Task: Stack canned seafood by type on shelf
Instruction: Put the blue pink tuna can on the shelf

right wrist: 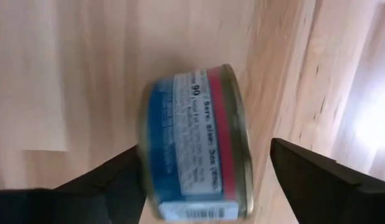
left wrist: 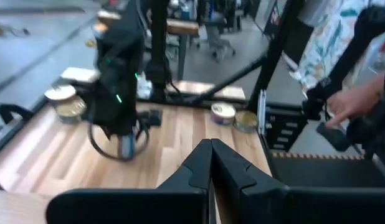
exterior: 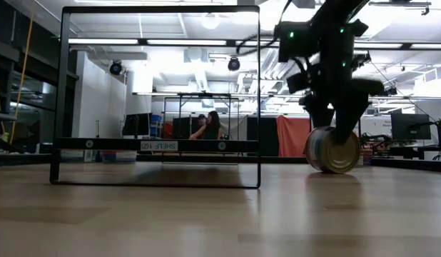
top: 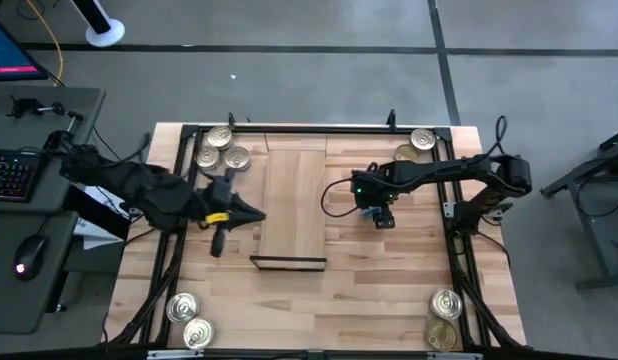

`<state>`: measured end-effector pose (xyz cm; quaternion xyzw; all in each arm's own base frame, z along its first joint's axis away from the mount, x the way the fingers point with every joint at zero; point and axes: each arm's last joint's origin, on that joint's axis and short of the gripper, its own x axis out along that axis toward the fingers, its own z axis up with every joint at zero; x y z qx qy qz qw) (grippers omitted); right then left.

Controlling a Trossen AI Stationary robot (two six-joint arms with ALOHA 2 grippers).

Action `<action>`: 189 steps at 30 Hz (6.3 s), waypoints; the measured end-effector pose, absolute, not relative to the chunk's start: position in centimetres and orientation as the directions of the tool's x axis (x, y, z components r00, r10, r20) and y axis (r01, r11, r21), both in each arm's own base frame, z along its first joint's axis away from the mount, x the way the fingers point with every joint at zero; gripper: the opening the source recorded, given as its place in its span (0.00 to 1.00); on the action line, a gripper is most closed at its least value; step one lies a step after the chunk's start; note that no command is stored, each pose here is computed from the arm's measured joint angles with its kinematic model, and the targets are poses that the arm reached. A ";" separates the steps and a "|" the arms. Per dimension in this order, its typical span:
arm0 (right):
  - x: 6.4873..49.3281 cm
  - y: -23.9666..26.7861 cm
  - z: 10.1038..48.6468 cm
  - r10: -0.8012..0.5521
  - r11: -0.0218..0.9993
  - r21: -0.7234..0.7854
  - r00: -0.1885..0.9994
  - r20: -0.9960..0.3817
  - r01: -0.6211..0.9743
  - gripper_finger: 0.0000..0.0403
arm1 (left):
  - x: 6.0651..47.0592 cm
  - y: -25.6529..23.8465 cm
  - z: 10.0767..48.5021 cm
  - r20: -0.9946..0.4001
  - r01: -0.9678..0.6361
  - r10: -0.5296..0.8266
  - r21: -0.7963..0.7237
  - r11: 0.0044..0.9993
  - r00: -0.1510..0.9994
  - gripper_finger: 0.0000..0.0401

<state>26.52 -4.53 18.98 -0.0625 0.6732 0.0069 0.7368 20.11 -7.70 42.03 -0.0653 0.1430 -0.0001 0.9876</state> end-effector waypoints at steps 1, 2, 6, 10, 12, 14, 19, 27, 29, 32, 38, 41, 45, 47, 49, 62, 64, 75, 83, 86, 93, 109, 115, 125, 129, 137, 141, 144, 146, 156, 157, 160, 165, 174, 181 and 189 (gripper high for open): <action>26.6 -4.6 18.8 -0.081 0.992 -0.088 0.083 -0.993 -0.092 0.75 | 19.6 -7.6 42.3 -0.267 -0.026 -0.010 -0.131 0.991 0.964 0.00; 26.6 -4.6 18.7 -0.085 0.992 -0.092 0.081 -0.993 -0.090 0.73 | 19.1 -7.5 42.6 -0.252 -0.035 0.000 -0.135 0.990 0.968 0.00; 27.5 -4.6 19.9 -0.136 0.989 -0.142 0.133 -0.982 -0.035 0.51 | 16.8 -6.5 43.7 -0.204 -0.045 0.009 -0.176 0.983 0.979 0.00; 30.1 -5.2 24.0 -0.213 0.977 -0.209 0.320 -0.923 0.046 0.42 | 14.4 -5.1 43.9 -0.222 -0.095 0.059 -0.156 0.983 0.973 0.00; 31.5 -5.7 26.3 -0.235 0.972 -0.216 0.453 -0.860 0.093 0.42 | 13.4 -4.4 43.7 -0.244 -0.148 0.113 -0.129 0.981 0.963 0.00; 32.9 -6.3 28.3 -0.248 0.969 -0.186 0.599 -0.762 0.164 0.42 | 12.5 -3.9 43.5 -0.265 -0.187 0.154 -0.105 0.977 0.952 0.00; 35.5 -9.2 29.4 -0.273 0.925 0.058 0.763 -0.587 0.376 0.42 | 11.5 -3.3 43.3 -0.292 -0.206 0.173 -0.089 0.974 0.941 0.00; 38.0 -9.4 25.6 -0.398 0.909 -0.160 0.685 -0.610 0.385 0.42 | 11.4 -3.2 42.4 -0.355 -0.206 0.185 -0.022 0.978 0.916 0.00; 38.6 -8.8 24.3 -0.444 0.896 -0.309 0.640 -0.627 0.319 0.42 | 11.5 -3.3 42.0 -0.371 -0.203 0.188 -0.002 0.979 0.909 0.00; 39.3 -8.0 23.0 -0.576 0.802 -0.542 0.564 -0.592 0.251 0.42 | 11.6 -3.3 41.8 -0.389 -0.204 0.192 0.011 0.979 0.901 0.00; 40.5 -7.8 20.5 -0.670 0.668 -0.741 0.490 -0.558 0.070 0.42 | 11.8 -3.2 41.8 -0.380 -0.255 0.246 0.029 0.967 0.892 0.00; 40.9 -7.8 19.5 -0.688 0.609 -0.793 0.474 -0.549 -0.033 0.42 | 11.9 -3.3 41.7 -0.380 -0.273 0.256 0.010 0.962 0.889 0.00; 41.6 -7.8 19.4 -0.685 0.572 -0.818 0.518 -0.513 -0.054 0.42 | 12.2 -3.4 41.6 -0.385 -0.301 0.272 -0.015 0.954 0.882 0.00; 41.8 -7.8 19.5 -0.656 0.582 -0.810 0.549 -0.518 -0.069 0.42 | 12.5 -3.5 41.5 -0.391 -0.307 0.273 -0.026 0.951 0.879 0.00; 41.8 -7.6 19.4 -0.618 0.604 -0.792 0.577 -0.534 -0.087 0.42 | 12.7 -3.6 41.4 -0.397 -0.311 0.274 -0.031 0.950 0.876 0.00; 41.6 -7.4 19.0 -0.569 0.670 -0.737 0.577 -0.587 -0.089 0.84 | 13.4 -3.9 41.1 -0.416 -0.312 0.278 -0.015 0.950 0.866 0.00; 41.5 -7.1 18.9 -0.556 0.687 -0.719 0.562 -0.613 -0.104 0.84 | 13.4 -3.9 41.1 -0.416 -0.311 0.278 -0.011 0.950 0.866 0.00; 42.9 -7.0 24.1 -0.480 0.772 -0.631 0.576 -0.661 -0.080 0.85 | 13.3 -3.8 41.0 -0.427 -0.300 0.296 0.060 0.952 0.854 0.00; 38.7 -10.3 24.3 -0.393 0.918 -0.381 0.372 -0.841 0.109 0.60 | 13.1 -3.7 40.7 -0.448 -0.305 0.307 0.078 0.949 0.840 0.00; 36.6 -11.8 23.3 -0.359 0.930 -0.290 0.390 -0.848 0.225 0.31 | 13.0 -3.6 40.7 -0.443 -0.320 0.332 0.105 0.942 0.833 0.00; 36.0 -14.3 21.6 -0.348 0.879 -0.116 0.455 -0.819 0.463 0.03 | 13.0 -3.5 40.7 -0.431 -0.340 0.362 0.131 0.931 0.827 0.00; 37.4 -14.7 19.3 -0.298 0.855 0.000 0.490 -0.819 0.519 0.00 | 12.9 -3.5 40.6 -0.442 -0.346 0.365 0.127 0.930 0.819 0.00; 38.2 -14.6 19.6 -0.318 0.844 0.037 0.556 -0.768 0.535 0.00 | 12.6 -3.4 40.1 -0.479 -0.354 0.376 0.140 0.925 0.793 0.00; 36.7 -15.1 22.2 -0.360 0.834 0.004 0.549 -0.755 0.552 0.00 | 11.4 -2.1 38.6 -0.591 -0.556 0.502 0.107 0.824 0.631 0.00; 35.0 -15.0 25.5 -0.383 0.830 0.012 0.584 -0.716 0.558 0.00 | 11.3 -0.1 37.0 -0.730 -0.728 0.576 0.159 0.667 0.368 0.00; 31.6 -14.2 31.4 -0.424 0.802 0.092 0.670 -0.610 0.591 0.00 | 15.6 5.1 29.4 -0.880 -0.746 0.388 0.060 0.664 0.275 0.00; 30.3 -13.3 33.4 -0.386 0.809 0.165 0.721 -0.575 0.564 0.00 | 15.5 8.9 25.2 -0.905 -0.857 0.397 0.082 0.510 0.150 0.00; 29.8 -12.7 34.2 -0.371 0.806 0.201 0.740 -0.562 0.557 0.00 | 15.5 11.5 23.3 -0.898 -0.895 0.410 0.046 0.445 0.158 0.00; 29.7 -12.3 34.5 -0.365 0.809 0.210 0.749 -0.553 0.549 0.00 | 15.7 13.2 22.1 -0.893 -0.902 0.398 -0.021 0.431 0.211 0.00; 30.0 -10.5 34.6 -0.339 0.821 0.217 0.757 -0.559 0.528 0.00 | 16.7 18.0 17.6 -0.911 -0.935 0.377 -0.024 0.353 0.165 0.00; 30.1 -10.4 34.6 -0.340 0.821 0.216 0.757 -0.559 0.528 0.00 | 16.8 18.1 17.2 -0.915 -0.936 0.374 -0.014 0.351 0.153 0.00; 30.2 -10.2 34.6 -0.336 0.825 0.215 0.759 -0.558 0.523 0.00 | 17.0 18.3 16.7 -0.919 -0.938 0.373 0.012 0.346 0.126 0.00; 30.2 -10.0 34.6 -0.330 0.829 0.213 0.759 -0.561 0.518 0.00 | 17.3 17.9 16.6 -0.923 -0.927 0.366 0.030 0.373 0.117 0.00; 29.3 -9.7 33.3 -0.296 0.823 0.167 0.661 -0.689 0.543 0.00 | 17.0 14.2 16.5 -0.980 -0.864 0.195 0.127 0.487 -0.034 0.00; 28.6 -8.4 32.3 -0.195 0.852 0.161 0.587 -0.785 0.498 0.00 | 18.1 9.9 16.7 -0.990 -0.810 0.107 0.139 0.570 -0.094 0.00; 28.5 -5.6 31.7 -0.120 0.894 0.135 0.516 -0.848 0.428 0.00 | 18.2 4.1 17.6 -0.990 -0.772 0.001 0.110 0.626 -0.140 0.00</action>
